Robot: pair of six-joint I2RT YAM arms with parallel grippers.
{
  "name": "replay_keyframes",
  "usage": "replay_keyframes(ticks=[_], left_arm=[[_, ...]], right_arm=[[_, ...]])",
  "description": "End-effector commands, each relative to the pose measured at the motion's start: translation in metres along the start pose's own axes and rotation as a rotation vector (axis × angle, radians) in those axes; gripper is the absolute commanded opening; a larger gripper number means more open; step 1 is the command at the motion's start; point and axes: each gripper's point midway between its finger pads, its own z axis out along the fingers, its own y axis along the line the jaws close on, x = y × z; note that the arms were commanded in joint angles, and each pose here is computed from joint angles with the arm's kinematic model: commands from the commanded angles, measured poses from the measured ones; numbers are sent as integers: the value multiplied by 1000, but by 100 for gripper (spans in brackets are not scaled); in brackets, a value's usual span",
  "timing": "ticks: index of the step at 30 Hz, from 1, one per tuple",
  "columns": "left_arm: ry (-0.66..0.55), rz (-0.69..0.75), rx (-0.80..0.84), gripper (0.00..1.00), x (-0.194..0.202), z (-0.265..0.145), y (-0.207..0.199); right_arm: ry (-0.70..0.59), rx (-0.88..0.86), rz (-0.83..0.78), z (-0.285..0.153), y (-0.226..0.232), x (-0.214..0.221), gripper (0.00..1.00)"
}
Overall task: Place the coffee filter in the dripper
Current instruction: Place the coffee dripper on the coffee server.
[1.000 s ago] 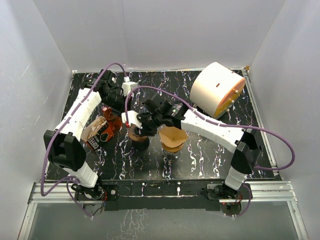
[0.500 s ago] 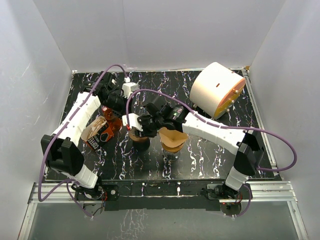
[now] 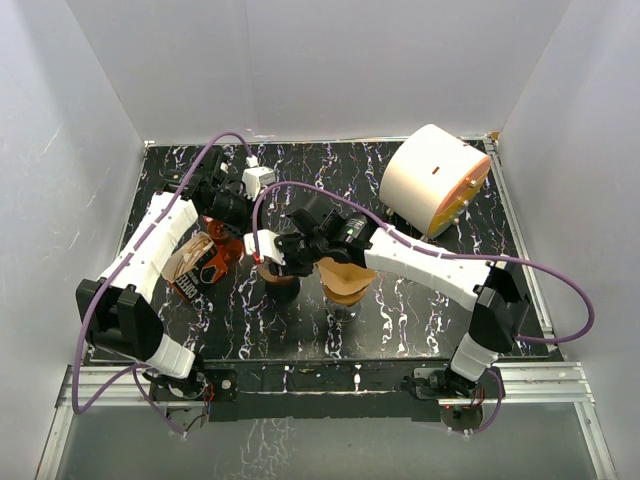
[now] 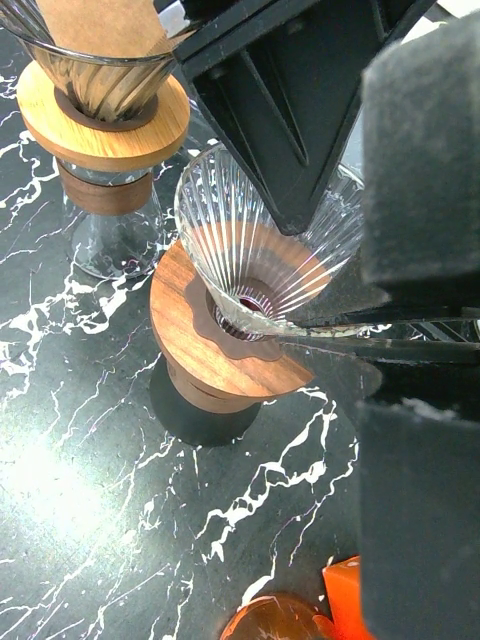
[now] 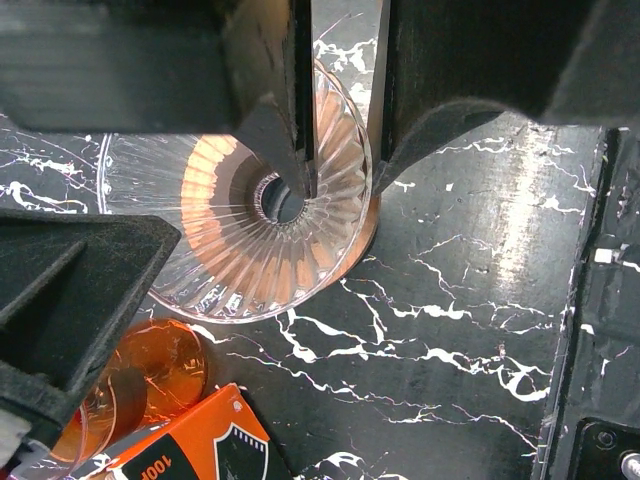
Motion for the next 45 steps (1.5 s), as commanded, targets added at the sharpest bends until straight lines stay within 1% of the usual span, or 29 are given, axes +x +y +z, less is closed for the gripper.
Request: replay_keyframes(ticks=[1, 28, 39, 40, 45], left_arm=[[154, -44, -47, 0, 40, 5, 9], [245, -28, -73, 0, 50, 14, 10], [287, -29, -84, 0, 64, 21, 11], [291, -32, -84, 0, 66, 21, 12], [303, -46, -96, 0, 72, 25, 15]], right_arm=[[125, -16, 76, 6, 11, 38, 21], [205, -20, 120, 18, 13, 62, 19], [203, -22, 128, 17, 13, 61, 20], [221, -36, 137, 24, 15, 68, 20], [229, -41, 140, 25, 14, 69, 21]])
